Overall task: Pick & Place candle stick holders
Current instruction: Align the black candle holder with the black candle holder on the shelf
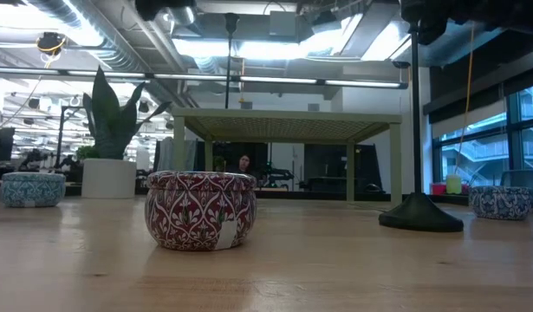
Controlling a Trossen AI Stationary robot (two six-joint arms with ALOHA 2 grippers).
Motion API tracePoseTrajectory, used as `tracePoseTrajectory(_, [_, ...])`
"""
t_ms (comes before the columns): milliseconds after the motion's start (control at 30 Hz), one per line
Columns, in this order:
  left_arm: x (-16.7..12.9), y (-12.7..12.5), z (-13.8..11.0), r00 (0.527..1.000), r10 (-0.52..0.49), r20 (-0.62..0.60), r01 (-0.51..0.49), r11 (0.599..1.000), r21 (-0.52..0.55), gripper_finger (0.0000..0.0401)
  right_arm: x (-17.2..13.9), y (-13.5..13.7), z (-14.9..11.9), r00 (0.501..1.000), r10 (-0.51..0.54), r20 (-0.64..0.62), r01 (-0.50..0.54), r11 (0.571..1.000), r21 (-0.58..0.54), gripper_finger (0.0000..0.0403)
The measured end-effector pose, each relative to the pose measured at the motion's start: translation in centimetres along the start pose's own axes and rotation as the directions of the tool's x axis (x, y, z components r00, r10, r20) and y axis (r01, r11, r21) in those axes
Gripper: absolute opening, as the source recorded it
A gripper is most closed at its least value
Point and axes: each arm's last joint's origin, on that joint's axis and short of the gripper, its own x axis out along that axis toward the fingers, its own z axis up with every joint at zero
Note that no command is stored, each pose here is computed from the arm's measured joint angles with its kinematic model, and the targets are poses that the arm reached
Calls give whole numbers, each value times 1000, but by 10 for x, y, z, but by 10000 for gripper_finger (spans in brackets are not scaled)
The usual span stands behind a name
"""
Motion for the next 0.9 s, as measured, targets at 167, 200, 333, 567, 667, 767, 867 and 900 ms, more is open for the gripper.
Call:
tracePoseTrajectory(167, [-20,-19,-9,951,-300,-68,304,952,44,145,0,0,0,1000,0,0,0,1000,1,145])
tracePoseTrajectory(200, [-23,-23,-11,932,-350,-90,356,933,55,144,0,0,0,1000,0,-1,0,1000,1,145])
tracePoseTrajectory(333, [-29,-37,-22,854,-483,-194,498,867,33,140,0,0,0,1000,1,-2,-1,1000,1,145])
tracePoseTrajectory(567, [-29,-54,-46,750,-549,-370,558,825,-92,133,0,0,-1,1000,1,-10,-1,1000,2,145])
tracePoseTrajectory(667, [-29,-60,-51,715,-566,-411,525,822,-220,131,1,0,-2,1000,1,-19,-1,1000,3,145])
tracePoseTrajectory(767, [-27,-64,-53,725,-541,-427,425,839,-341,131,1,0,-2,1000,1,-19,-1,1000,3,145])
tracePoseTrajectory(867, [-23,-66,-54,752,-490,-440,264,836,-480,131,1,0,-2,1000,1,-16,-1,1000,3,145])
tracePoseTrajectory(900, [-22,-67,-55,756,-480,-445,217,825,-522,131,1,0,-2,1000,1,-12,-1,1000,4,145])
